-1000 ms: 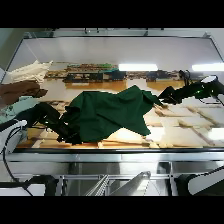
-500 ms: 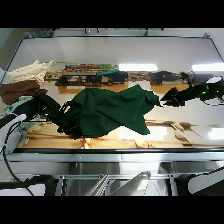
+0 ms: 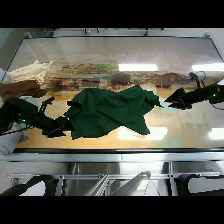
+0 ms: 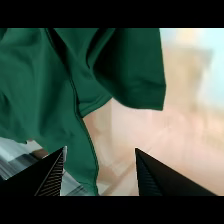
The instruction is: Fold the shirts.
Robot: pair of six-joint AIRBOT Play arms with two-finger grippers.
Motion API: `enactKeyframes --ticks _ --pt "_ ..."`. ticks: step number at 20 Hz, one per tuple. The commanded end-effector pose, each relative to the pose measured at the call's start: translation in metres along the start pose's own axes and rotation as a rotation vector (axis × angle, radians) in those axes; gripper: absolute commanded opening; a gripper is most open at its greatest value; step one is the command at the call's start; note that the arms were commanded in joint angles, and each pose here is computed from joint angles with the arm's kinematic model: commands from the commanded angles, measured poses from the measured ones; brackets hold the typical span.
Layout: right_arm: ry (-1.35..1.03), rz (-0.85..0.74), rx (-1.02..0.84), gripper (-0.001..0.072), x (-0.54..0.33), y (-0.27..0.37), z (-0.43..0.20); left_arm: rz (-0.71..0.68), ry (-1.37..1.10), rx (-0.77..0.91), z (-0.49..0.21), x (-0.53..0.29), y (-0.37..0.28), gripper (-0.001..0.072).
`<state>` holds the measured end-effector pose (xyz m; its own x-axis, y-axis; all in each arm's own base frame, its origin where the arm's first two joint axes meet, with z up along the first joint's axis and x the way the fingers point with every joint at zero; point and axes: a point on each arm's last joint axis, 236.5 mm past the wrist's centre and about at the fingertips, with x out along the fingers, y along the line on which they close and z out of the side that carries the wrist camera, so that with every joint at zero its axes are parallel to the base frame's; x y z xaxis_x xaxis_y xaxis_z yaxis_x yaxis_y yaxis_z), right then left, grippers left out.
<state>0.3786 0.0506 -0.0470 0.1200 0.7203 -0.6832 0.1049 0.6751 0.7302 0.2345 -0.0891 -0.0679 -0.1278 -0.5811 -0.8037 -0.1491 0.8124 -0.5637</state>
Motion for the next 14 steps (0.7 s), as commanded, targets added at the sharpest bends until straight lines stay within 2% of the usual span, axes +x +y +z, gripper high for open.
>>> enactKeyframes --ticks 1,10,11,12,13,14 --pt "0.018 -0.027 -0.006 0.0504 0.032 -0.003 -0.021 -0.002 -0.013 -0.063 0.0 0.013 0.023 0.0704" --pt "0.079 -0.072 -0.098 0.0503 0.083 0.015 -0.042 -0.257 -0.073 -0.132 0.047 0.055 0.002 0.0701" --pt "0.082 -0.071 -0.097 0.0503 0.083 0.015 -0.043 -0.273 -0.062 -0.139 0.046 0.058 0.001 0.0571" --pt "0.085 -0.07 -0.094 0.0503 0.083 0.014 -0.044 -0.274 -0.053 -0.141 0.045 0.06 0.003 0.0362" --pt "0.095 -0.068 -0.089 0.0502 0.084 0.014 -0.048 -0.273 -0.053 -0.142 0.045 0.061 0.003 0.0191" --pt "0.106 -0.066 -0.08 0.0503 0.085 0.012 -0.052 -0.273 -0.054 -0.14 0.045 0.06 0.003 0.0074"
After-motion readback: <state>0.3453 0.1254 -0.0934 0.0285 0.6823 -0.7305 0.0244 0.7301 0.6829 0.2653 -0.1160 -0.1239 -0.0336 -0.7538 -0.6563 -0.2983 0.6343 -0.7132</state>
